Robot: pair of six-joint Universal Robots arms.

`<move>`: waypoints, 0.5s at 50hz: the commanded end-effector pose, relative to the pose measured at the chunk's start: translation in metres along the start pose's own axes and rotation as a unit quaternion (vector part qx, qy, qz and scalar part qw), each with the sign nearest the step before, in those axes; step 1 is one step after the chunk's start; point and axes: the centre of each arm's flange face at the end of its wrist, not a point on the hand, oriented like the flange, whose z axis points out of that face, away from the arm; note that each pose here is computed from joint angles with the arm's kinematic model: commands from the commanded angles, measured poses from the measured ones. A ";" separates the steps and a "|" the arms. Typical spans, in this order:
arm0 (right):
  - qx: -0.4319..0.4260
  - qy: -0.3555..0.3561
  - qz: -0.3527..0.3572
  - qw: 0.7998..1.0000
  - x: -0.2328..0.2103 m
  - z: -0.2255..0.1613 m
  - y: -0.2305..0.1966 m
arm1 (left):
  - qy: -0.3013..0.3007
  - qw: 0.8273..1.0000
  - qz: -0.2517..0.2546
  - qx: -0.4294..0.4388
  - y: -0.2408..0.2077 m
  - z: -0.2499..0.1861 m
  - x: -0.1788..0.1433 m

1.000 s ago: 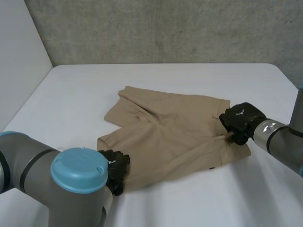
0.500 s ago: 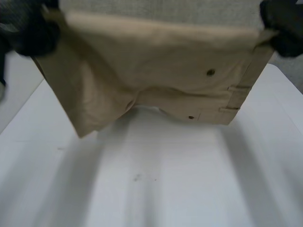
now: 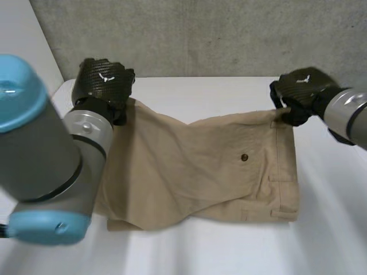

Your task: Fold the shorts.

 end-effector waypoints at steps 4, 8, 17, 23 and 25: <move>0.175 0.121 -0.007 0.977 0.036 0.060 -0.043 | -0.096 0.984 -0.029 0.146 -0.044 0.087 -0.030; 0.302 0.176 -0.034 0.936 0.048 0.056 -0.093 | -0.159 0.952 -0.059 0.255 -0.100 0.094 -0.061; 0.418 0.218 -0.047 0.881 0.057 0.020 -0.152 | -0.208 0.905 -0.096 0.359 -0.164 0.057 -0.100; 0.360 0.201 -0.029 0.911 0.046 0.027 -0.129 | -0.186 0.920 -0.099 0.330 -0.145 0.042 -0.096; 0.334 0.190 -0.025 0.923 0.042 0.031 -0.115 | -0.169 0.931 -0.102 0.308 -0.128 0.036 -0.089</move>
